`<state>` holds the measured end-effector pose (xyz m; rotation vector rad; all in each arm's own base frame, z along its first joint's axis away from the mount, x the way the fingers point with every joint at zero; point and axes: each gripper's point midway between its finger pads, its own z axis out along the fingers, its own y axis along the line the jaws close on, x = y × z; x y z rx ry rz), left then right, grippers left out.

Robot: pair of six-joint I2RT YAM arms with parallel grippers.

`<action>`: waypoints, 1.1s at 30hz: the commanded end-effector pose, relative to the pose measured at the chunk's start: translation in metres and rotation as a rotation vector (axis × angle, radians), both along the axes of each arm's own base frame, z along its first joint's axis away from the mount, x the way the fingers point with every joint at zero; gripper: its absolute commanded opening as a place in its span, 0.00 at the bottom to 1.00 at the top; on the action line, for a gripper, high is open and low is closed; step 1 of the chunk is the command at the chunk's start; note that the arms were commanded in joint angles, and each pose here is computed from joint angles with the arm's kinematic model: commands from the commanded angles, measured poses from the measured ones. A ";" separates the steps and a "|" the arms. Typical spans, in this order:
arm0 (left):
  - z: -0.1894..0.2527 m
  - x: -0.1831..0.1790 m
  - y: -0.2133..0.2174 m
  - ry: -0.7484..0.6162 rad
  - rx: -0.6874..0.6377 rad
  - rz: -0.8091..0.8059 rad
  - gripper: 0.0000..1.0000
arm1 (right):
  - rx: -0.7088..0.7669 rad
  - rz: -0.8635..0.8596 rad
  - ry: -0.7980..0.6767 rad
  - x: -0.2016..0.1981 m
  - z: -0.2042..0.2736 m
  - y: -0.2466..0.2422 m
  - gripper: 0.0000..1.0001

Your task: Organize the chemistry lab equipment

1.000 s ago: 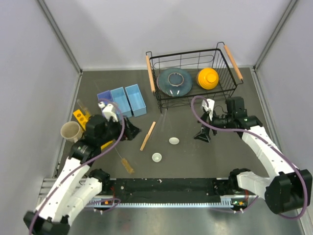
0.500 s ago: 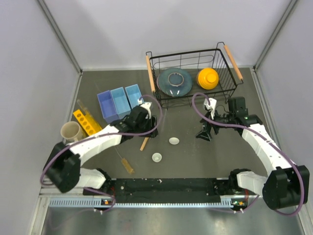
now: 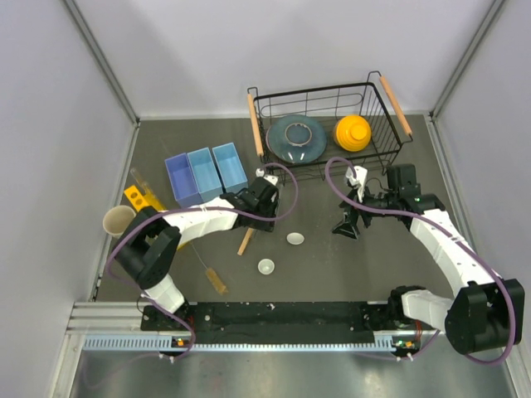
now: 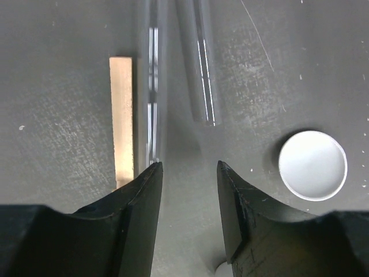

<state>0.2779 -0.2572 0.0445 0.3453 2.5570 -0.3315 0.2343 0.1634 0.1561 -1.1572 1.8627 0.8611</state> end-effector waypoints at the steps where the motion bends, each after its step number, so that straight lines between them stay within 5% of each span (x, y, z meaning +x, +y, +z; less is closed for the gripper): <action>1: 0.013 0.015 -0.002 -0.053 0.029 0.001 0.48 | 0.012 0.014 -0.039 0.006 0.003 0.000 0.99; 33: 0.004 0.017 0.015 -0.042 0.157 0.033 0.50 | -0.001 0.011 -0.026 0.008 -0.003 -0.001 0.99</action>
